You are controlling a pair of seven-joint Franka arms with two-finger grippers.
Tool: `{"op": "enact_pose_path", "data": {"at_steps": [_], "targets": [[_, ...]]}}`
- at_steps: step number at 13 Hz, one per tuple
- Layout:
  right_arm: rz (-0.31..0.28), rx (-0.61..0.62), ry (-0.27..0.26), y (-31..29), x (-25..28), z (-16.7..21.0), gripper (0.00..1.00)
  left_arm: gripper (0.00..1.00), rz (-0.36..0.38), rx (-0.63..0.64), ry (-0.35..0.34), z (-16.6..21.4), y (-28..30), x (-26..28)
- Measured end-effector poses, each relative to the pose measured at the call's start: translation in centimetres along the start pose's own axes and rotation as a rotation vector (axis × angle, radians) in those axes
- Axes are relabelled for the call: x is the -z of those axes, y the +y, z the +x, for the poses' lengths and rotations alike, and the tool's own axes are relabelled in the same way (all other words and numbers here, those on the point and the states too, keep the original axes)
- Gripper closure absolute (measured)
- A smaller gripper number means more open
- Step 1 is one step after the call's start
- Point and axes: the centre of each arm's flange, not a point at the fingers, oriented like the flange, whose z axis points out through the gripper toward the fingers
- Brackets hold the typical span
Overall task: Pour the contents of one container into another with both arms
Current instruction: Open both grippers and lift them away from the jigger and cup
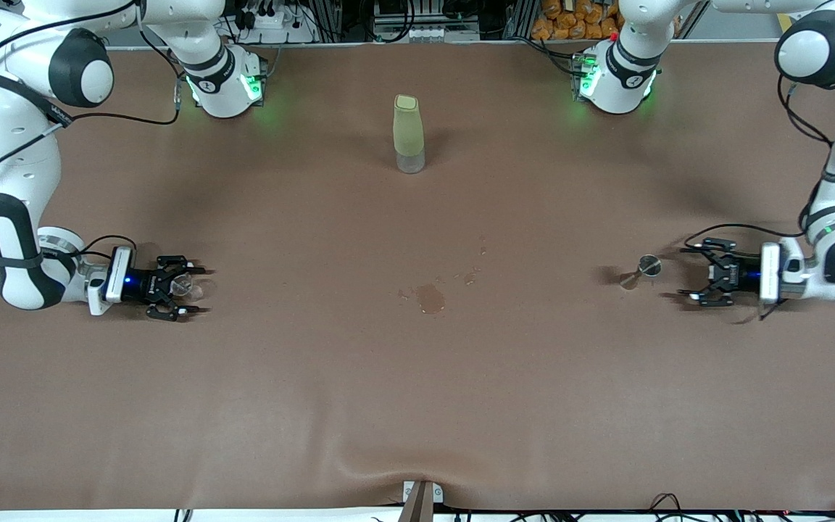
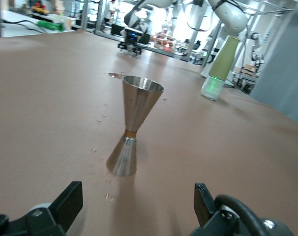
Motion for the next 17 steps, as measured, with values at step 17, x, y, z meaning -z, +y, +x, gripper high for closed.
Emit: {"op": "enact_pose_path", "data": {"at_steps": [17], "targets": [[-0.105,-1.108,-0.656,-2.2,17.4,32.0,0.0,0.0,0.266,0.805,-0.447,24.8,1.8,8.0]]}}
